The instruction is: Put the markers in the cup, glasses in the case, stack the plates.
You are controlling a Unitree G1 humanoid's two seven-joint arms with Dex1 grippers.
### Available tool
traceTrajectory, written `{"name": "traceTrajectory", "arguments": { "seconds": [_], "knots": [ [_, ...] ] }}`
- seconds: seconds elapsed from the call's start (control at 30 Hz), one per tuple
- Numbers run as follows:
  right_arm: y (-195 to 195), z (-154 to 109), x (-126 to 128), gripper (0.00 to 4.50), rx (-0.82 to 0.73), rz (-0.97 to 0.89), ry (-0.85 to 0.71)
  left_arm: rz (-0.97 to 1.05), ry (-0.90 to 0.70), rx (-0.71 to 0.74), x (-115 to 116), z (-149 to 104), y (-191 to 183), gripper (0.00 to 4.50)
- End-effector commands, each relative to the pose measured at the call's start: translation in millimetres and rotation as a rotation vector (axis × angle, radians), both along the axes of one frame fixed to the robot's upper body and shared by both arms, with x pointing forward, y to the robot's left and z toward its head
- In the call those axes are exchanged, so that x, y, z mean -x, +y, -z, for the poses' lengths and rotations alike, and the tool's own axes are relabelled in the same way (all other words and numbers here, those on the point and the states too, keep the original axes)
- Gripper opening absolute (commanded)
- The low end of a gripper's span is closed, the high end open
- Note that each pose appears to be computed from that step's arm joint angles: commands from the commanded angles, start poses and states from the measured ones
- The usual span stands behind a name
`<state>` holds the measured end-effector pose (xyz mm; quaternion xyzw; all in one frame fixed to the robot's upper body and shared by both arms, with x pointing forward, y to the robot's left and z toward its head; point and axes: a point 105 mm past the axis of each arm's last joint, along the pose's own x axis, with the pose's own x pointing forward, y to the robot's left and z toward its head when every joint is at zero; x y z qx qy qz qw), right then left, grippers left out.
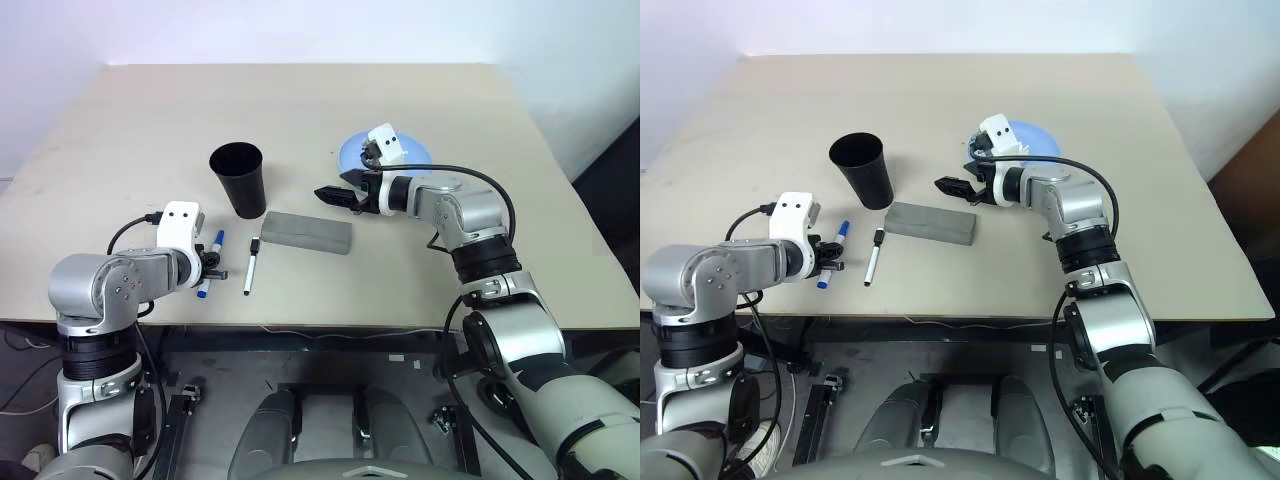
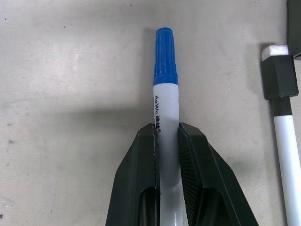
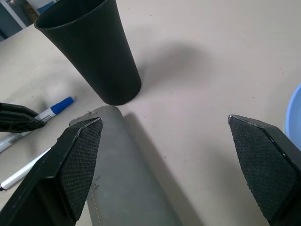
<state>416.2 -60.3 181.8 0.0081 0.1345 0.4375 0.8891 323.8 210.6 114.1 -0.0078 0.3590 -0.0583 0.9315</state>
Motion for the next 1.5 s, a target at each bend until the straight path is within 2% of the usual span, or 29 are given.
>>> {"name": "traceTrajectory", "arguments": {
  "seconds": [0.03,0.17,0.23,0.33,0.43,0.57,0.73,0.93,1.27,1.5],
  "knots": [
    [2,-22,-2,4.50,-0.024,-0.011,-0.062,-0.007,0.056,0.031,6,11,2,0.27],
    [1,-20,-3,4.50,-0.019,-0.004,-0.059,-0.014,0.052,0.008,5,7,8,0.27],
    [1,-22,-2,4.50,-0.030,-0.010,-0.058,0.051,0.018,-0.017,5,-8,6,0.27],
    [2,-25,-1,4.50,-0.051,-0.019,-0.042,0.169,-0.051,0.025,7,-31,-8,0.27],
    [5,-30,2,4.50,-0.086,-0.043,-0.017,0.265,-0.074,0.026,13,-43,-15,0.27],
    [15,-39,21,4.50,-0.128,-0.173,-0.036,0.363,-0.133,-0.017,17,-64,-18,0.27],
    [23,-44,57,4.50,-0.148,-0.351,-0.092,0.468,-0.420,-0.052,4,-103,-29,0.27],
    [6,-45,61,4.50,-0.146,-0.348,-0.111,0.489,-0.743,-0.060,-10,-138,-34,0.27],
    [-13,-33,57,4.50,-0.075,-0.284,-0.122,0.374,-1.075,-0.035,-39,-178,-28,0.27],
    [-15,-34,56,4.50,-0.073,-0.264,-0.134,0.346,-1.189,-0.020,-55,-199,-33,0.27]
  ]
}}
